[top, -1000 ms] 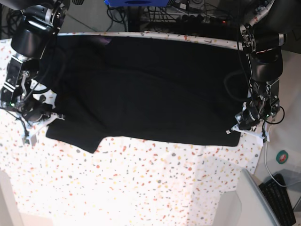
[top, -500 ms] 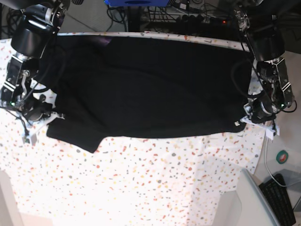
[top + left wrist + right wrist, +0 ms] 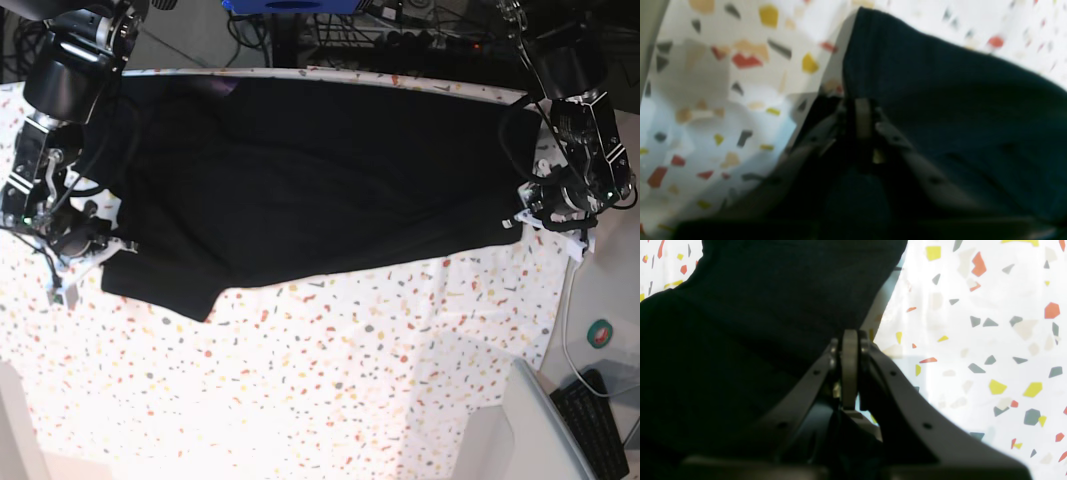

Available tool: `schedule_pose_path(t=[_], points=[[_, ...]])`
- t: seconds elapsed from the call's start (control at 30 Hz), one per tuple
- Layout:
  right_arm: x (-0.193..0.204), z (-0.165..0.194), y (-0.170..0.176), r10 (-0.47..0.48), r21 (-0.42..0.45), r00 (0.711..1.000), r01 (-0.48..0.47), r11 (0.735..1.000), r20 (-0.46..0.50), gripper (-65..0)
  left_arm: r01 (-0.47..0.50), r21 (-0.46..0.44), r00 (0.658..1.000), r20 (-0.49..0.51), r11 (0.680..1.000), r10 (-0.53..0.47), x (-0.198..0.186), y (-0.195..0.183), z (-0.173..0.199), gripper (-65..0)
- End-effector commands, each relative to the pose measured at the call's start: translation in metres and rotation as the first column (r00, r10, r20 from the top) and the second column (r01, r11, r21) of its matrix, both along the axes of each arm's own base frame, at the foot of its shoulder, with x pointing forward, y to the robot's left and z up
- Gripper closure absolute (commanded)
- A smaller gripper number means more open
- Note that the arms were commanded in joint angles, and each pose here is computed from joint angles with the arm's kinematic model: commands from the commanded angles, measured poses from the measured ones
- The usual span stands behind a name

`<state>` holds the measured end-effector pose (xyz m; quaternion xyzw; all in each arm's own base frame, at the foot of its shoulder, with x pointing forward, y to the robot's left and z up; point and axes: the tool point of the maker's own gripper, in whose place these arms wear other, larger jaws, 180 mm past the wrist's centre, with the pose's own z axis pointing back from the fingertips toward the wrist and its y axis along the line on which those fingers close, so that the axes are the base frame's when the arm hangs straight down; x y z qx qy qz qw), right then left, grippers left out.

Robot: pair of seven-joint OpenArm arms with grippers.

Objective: Layout the t-shirt on the table in an organized manner, then fold the t-shirt properly
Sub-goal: 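Adjust the left gripper's grip along the shirt's side edge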

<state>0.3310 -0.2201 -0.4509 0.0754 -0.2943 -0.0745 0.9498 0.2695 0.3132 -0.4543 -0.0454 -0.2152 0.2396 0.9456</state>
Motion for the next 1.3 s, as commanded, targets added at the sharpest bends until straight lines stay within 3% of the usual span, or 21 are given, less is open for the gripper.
schedule_pose_path(t=[0.0,0.07,0.13,0.27,0.57,0.83,1.0,1.27], points=[[0.015,0.015,-0.006,0.001,-0.012,0.998,0.0,1.0,0.056,0.0,0.001,0.026,0.998,0.056,1.0,-0.003,0.015,0.01,0.016,-27.5],[0.015,0.015,-0.006,0.001,-0.012,0.998,0.0,1.0,0.056,0.0,-0.001,0.027,0.998,0.067,1.0,-0.001,0.019,0.011,0.019,-38.8],[0.015,0.015,-0.006,0.001,-0.012,0.998,0.0,1.0,0.056,0.0,-0.021,0.033,0.995,0.094,0.999,0.018,0.023,0.016,0.024,-42.8],[0.014,0.015,-0.005,0.001,-0.01,0.999,-0.001,1.0,0.053,0.0,-0.053,0.058,0.983,0.18,0.997,0.042,0.039,0.025,0.035,-42.8],[0.016,0.016,-0.004,0.001,-0.009,0.998,-0.001,1.0,0.057,0.0,-0.074,0.013,0.973,0.221,0.997,0.069,0.074,0.023,0.043,-42.8],[0.016,0.016,-0.005,0.002,-0.011,0.998,-0.001,1.0,0.056,0.0,-0.072,-0.064,0.983,0.167,0.995,0.082,0.102,0.017,0.032,-42.8],[0.016,0.016,-0.003,0.002,-0.006,0.998,-0.002,1.0,0.058,0.0,0.027,0.016,0.99,0.14,1.0,-0.029,0.111,0.0,0.009,-42.8],[0.014,0.016,-0.006,0.001,-0.012,0.999,0.0,1.0,0.055,0.0,-0.01,0.014,0.993,0.115,1.0,0.009,0.095,0.003,-0.019,-42.6]])
